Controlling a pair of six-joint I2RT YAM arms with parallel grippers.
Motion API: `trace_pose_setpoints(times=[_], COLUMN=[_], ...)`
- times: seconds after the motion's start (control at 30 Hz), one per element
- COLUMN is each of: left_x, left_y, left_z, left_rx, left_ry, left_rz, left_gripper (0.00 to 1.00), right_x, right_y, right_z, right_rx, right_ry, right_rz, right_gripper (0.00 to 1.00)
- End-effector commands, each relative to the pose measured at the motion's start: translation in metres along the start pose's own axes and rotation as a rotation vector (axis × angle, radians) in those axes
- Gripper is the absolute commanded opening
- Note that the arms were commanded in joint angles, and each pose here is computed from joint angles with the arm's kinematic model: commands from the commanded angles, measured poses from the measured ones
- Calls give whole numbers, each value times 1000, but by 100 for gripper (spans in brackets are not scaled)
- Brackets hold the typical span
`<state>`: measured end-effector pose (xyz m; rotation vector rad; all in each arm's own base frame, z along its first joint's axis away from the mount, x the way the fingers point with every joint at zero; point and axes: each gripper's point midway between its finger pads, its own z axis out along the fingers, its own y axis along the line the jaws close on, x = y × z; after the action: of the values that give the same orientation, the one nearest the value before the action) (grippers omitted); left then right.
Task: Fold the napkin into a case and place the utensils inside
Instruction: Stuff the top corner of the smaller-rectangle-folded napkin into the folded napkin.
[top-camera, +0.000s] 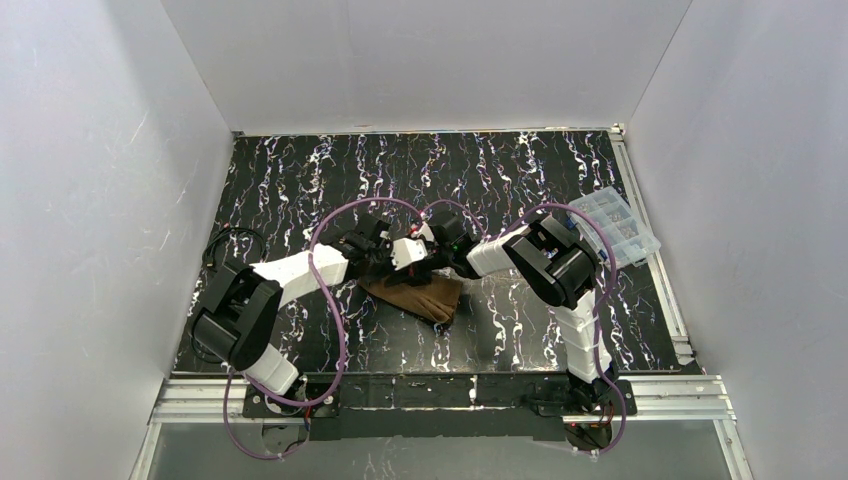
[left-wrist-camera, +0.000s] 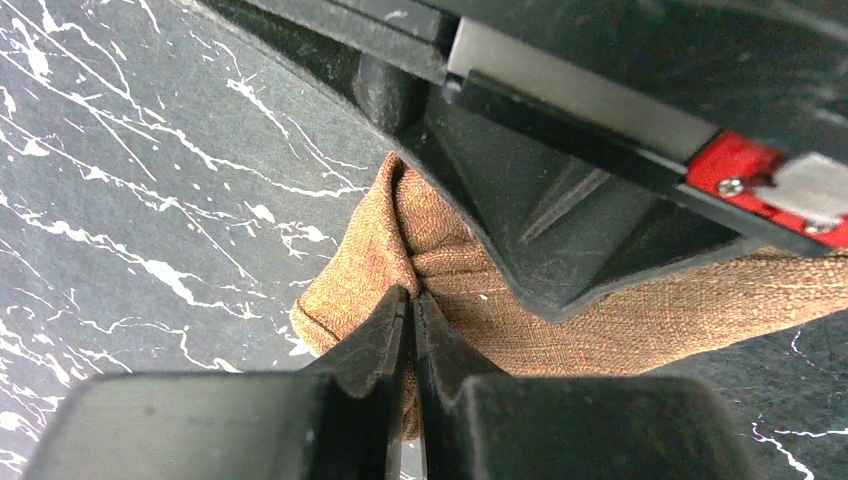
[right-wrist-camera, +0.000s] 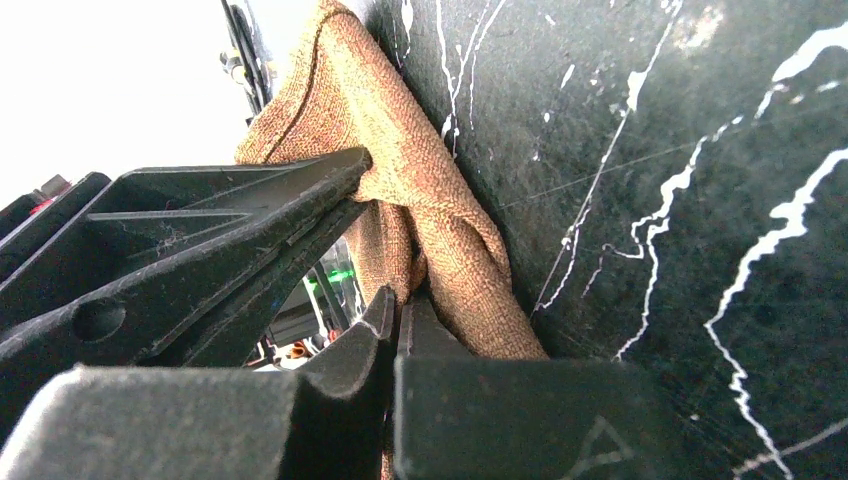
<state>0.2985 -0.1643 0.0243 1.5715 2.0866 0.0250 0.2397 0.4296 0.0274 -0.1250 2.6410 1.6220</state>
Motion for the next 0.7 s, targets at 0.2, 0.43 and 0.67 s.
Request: trace_pose_setpoints(times=[0.2,0.43,0.67], left_x=[8,6,-2], left_y=[11,15,24], left_z=[-18,-14,-25], left_rx=[-28,-35,-29], left_ry=[60,59,38], left_rz=[-60,-61,-161], left_gripper=[8,0,0], right_x=[17,17,22], right_y=[-2,-1,-12], right_z=[-1,-2,0], right_rx=[17,19,36], right_ry=[61,57,64], right_rz=[25,29,49], right_gripper=[1,1,1])
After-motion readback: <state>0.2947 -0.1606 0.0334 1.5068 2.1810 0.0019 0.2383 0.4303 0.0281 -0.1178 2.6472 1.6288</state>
